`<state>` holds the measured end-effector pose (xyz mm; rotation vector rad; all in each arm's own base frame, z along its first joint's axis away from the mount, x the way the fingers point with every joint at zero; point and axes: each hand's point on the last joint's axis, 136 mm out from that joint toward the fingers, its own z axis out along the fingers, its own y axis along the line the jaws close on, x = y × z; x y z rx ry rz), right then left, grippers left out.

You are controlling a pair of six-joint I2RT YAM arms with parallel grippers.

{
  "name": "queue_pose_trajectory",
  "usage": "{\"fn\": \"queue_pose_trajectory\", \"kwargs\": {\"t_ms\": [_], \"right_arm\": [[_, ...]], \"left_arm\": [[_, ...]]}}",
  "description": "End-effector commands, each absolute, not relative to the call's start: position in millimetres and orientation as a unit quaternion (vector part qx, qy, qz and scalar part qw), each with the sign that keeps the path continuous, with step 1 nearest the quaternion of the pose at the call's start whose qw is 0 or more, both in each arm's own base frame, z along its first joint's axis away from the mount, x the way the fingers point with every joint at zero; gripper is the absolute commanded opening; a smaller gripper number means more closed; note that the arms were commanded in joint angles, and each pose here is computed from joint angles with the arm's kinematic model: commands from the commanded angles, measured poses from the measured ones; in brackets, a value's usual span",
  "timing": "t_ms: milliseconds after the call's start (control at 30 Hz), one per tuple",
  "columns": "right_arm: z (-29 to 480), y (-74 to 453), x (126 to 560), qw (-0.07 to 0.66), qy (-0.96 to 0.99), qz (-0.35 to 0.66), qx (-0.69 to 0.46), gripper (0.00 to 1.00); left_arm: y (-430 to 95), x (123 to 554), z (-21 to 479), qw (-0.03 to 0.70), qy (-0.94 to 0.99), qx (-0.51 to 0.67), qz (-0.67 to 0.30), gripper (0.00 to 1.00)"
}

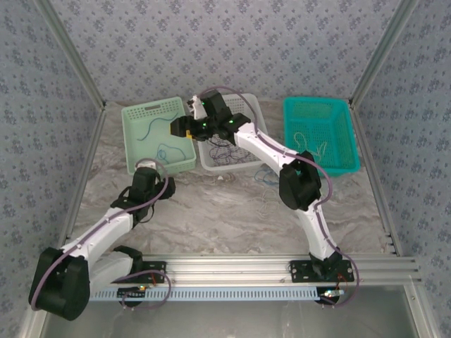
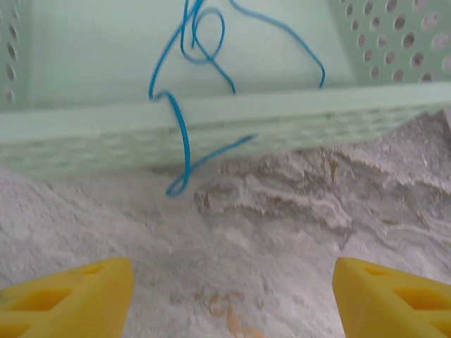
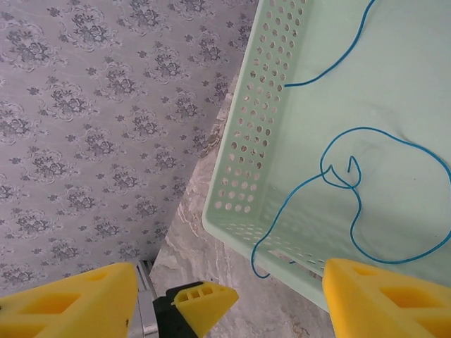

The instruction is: Untangle the cables

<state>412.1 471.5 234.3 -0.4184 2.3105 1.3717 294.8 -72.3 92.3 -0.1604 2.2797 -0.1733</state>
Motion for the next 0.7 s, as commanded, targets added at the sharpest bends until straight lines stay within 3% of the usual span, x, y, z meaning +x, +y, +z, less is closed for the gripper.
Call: {"fn": "queue_pose_trajectory", "kwargs": {"t_ms": [0, 133, 400, 667], "right_arm": [[270, 467, 407, 0.236, 0.81, 0.512, -0.165, 0.72], [280, 465, 406, 0.243, 0.805, 0.515, -0.167, 0.72], [282, 460, 406, 0.245, 0.805, 0.515, -0.164, 0.73], [274, 454, 406, 0.237, 0.809, 0.514, -0.159, 0.73]], "left_arm": [[-66, 311, 106, 0.468, 0.88, -0.062, -0.044, 0.74], [-63, 316, 98, 0.473, 0.877, -0.069, -0.034, 0.66], [-61, 332, 91, 0.459, 0.885, -0.074, -0.008, 0.65], [-61, 340, 87, 0.453, 0.888, -0.075, 0.005, 0.33]]}}
